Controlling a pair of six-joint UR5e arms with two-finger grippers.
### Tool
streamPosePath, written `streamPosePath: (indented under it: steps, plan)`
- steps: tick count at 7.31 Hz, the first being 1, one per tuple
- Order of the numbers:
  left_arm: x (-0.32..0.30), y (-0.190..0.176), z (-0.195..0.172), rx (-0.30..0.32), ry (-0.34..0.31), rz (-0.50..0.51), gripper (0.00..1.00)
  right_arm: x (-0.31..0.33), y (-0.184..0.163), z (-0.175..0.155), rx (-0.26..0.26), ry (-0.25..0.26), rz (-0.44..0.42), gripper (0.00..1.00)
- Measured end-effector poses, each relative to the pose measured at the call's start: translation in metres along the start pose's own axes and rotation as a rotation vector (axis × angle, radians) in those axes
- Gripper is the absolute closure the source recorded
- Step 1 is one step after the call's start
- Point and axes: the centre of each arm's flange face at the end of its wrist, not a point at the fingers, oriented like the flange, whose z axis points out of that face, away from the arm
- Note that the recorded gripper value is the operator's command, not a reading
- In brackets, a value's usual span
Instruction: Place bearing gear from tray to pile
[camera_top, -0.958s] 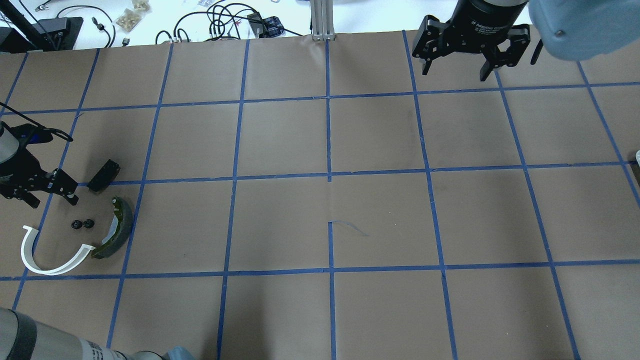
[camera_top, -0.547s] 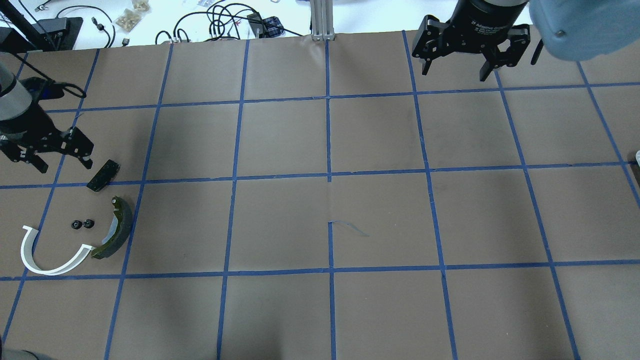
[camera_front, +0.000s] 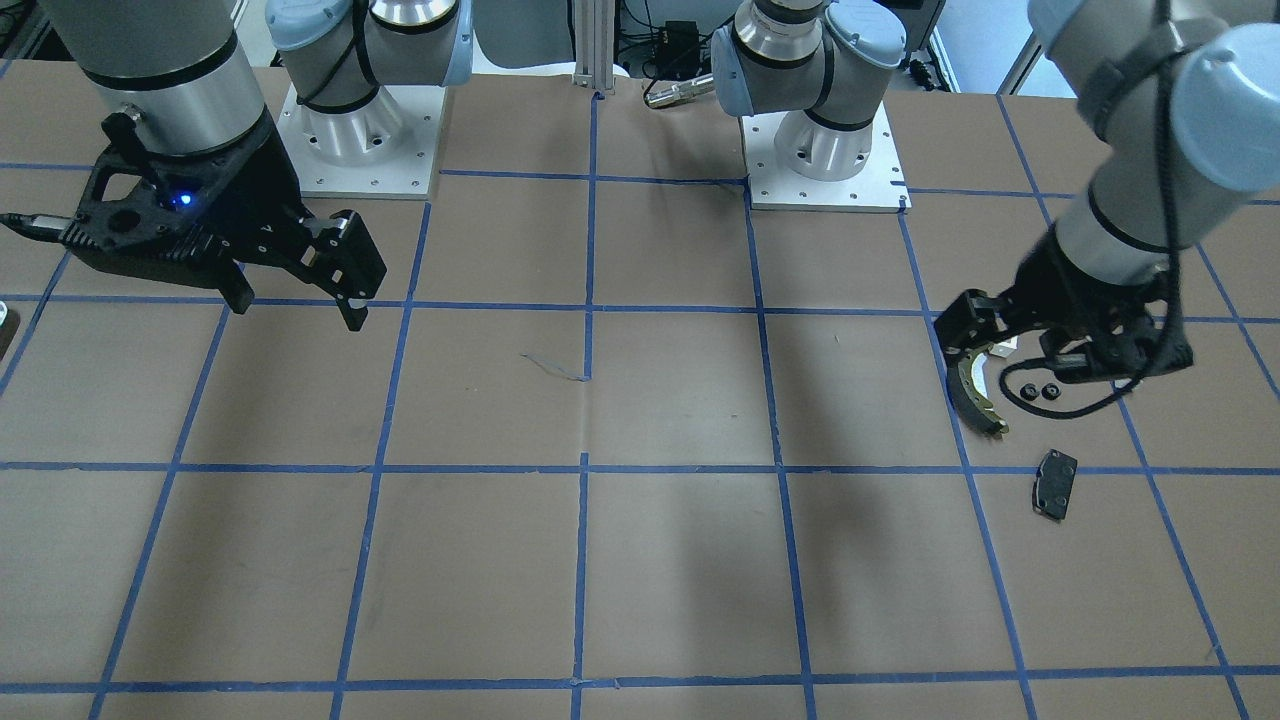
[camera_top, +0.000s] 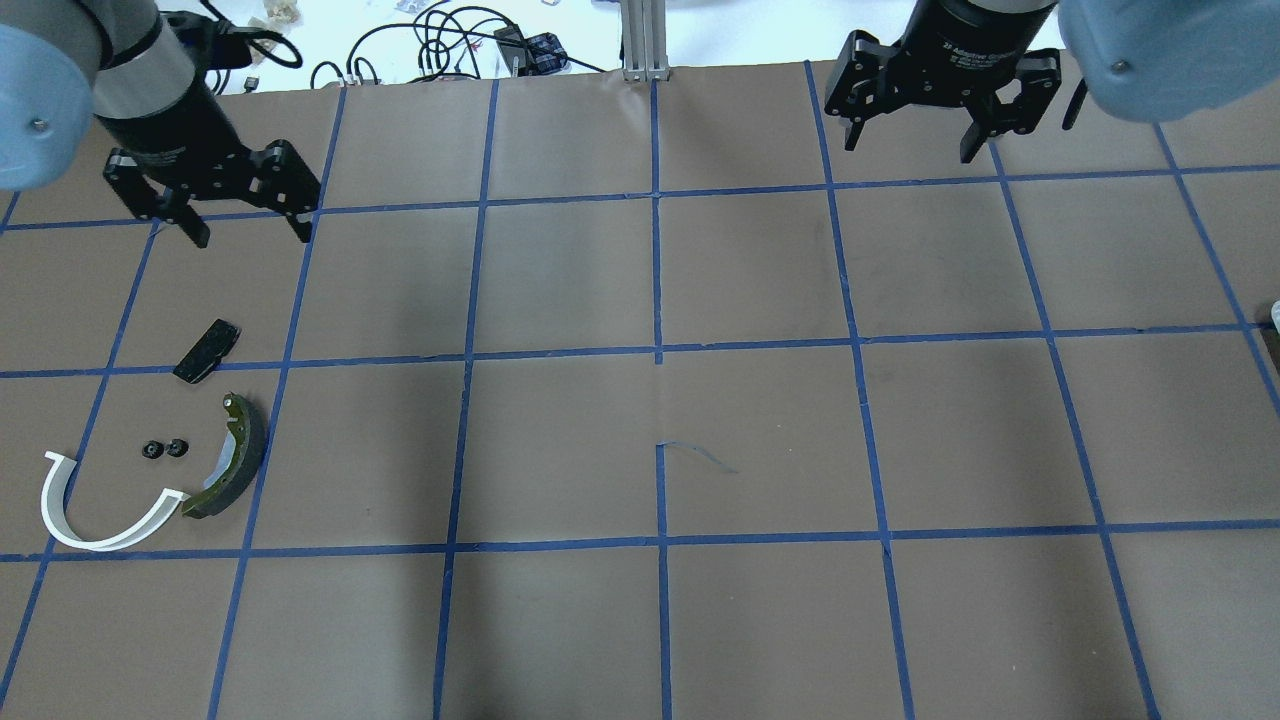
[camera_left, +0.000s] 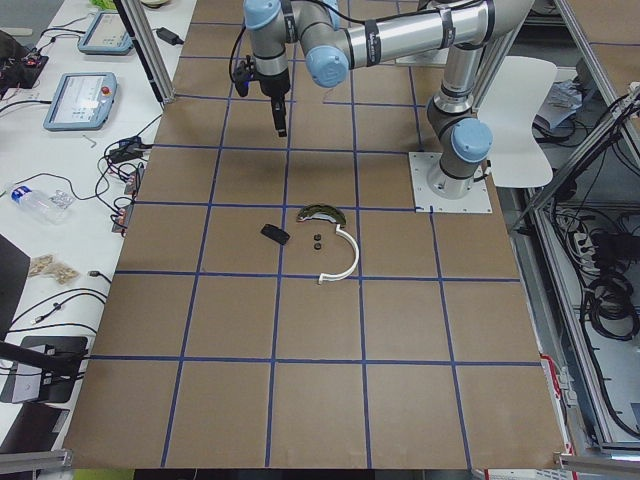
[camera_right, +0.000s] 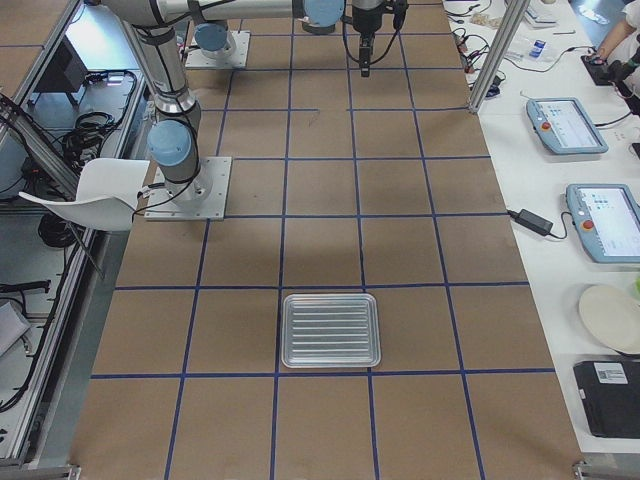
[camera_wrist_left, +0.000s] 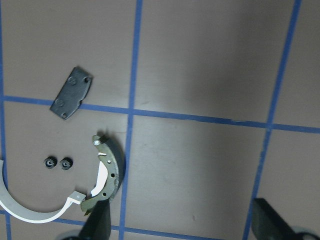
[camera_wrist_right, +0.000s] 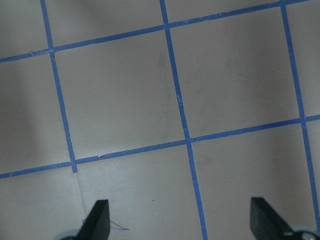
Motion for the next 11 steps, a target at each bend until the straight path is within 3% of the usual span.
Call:
streamPosePath:
  steps: [2,5,11]
  plan:
    - [0.059,0.027,-0.025,0.037,-0.003,0.1,0.0,0.0,0.0,0.0,-0.001,0.0,-0.001,0.0]
    - [0.104,0.065,-0.036,0.04,0.001,0.178,0.0,-0.001,0.001,0.0,-0.002,-0.004,0.002,0.0]
    - [0.107,0.07,-0.037,0.046,0.013,0.131,0.0,-0.001,0.001,-0.001,0.0,-0.005,0.003,0.0]
